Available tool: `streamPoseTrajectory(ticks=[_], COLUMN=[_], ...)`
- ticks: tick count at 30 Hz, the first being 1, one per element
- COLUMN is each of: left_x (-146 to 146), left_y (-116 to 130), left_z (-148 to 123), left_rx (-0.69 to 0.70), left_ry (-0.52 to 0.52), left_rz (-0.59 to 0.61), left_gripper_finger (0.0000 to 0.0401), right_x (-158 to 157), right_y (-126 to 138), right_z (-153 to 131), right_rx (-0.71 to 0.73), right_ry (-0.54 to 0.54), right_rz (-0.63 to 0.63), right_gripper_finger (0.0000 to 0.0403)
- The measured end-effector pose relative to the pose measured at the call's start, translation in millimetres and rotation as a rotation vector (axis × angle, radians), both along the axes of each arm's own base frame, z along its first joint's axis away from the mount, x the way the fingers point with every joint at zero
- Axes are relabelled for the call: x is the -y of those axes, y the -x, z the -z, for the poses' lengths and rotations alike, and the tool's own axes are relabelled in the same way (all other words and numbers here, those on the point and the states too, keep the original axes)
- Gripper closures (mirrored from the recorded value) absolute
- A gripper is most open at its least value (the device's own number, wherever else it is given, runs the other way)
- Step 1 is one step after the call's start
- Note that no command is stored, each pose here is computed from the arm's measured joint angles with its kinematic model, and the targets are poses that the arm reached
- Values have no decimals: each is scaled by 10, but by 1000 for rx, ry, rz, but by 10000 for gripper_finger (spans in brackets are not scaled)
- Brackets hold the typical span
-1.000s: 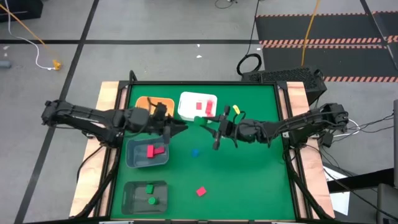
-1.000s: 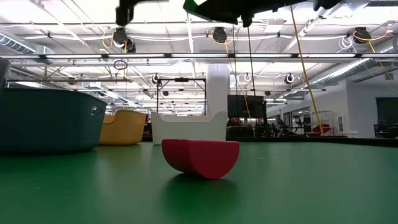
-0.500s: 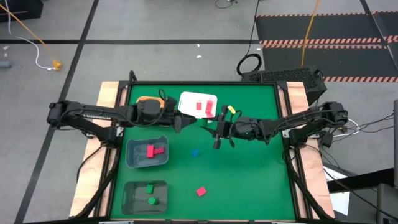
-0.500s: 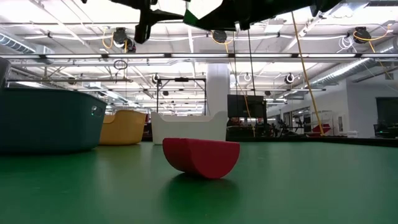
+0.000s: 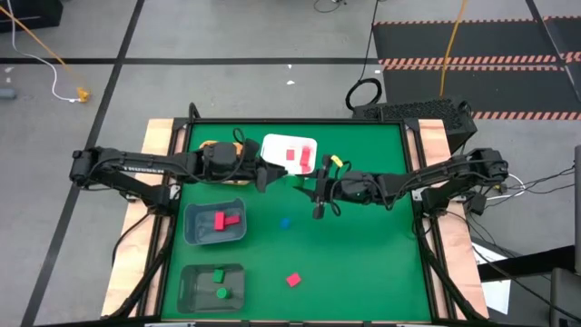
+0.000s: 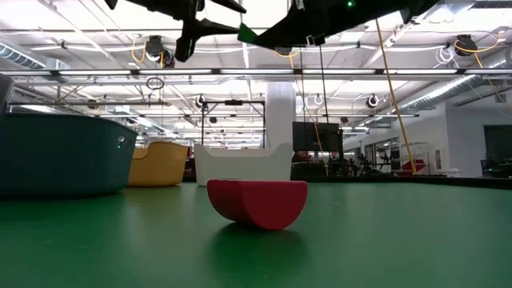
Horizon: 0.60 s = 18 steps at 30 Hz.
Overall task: Sort & place blocks by color
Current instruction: Put the green block into the black bin
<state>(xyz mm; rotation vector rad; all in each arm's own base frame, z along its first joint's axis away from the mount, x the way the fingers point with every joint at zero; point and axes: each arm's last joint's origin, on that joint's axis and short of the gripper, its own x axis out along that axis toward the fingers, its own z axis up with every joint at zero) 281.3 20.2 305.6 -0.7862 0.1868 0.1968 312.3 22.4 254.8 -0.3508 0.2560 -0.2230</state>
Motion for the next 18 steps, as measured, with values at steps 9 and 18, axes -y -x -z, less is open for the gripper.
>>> streamPoseTrajectory(ticks=[9, 18], left_x=[21, 44], left_y=[-2, -1], left_z=[0, 7], left_rx=[4, -7], left_ry=[36, 13], left_rz=[20, 77], left_gripper_finger=[321, 230], right_x=[2, 7], right_y=[3, 54], right_z=[-6, -78], right_rx=[4, 17], right_ry=[-3, -4], right_rz=[8, 10], right_gripper_finger=[289, 287])
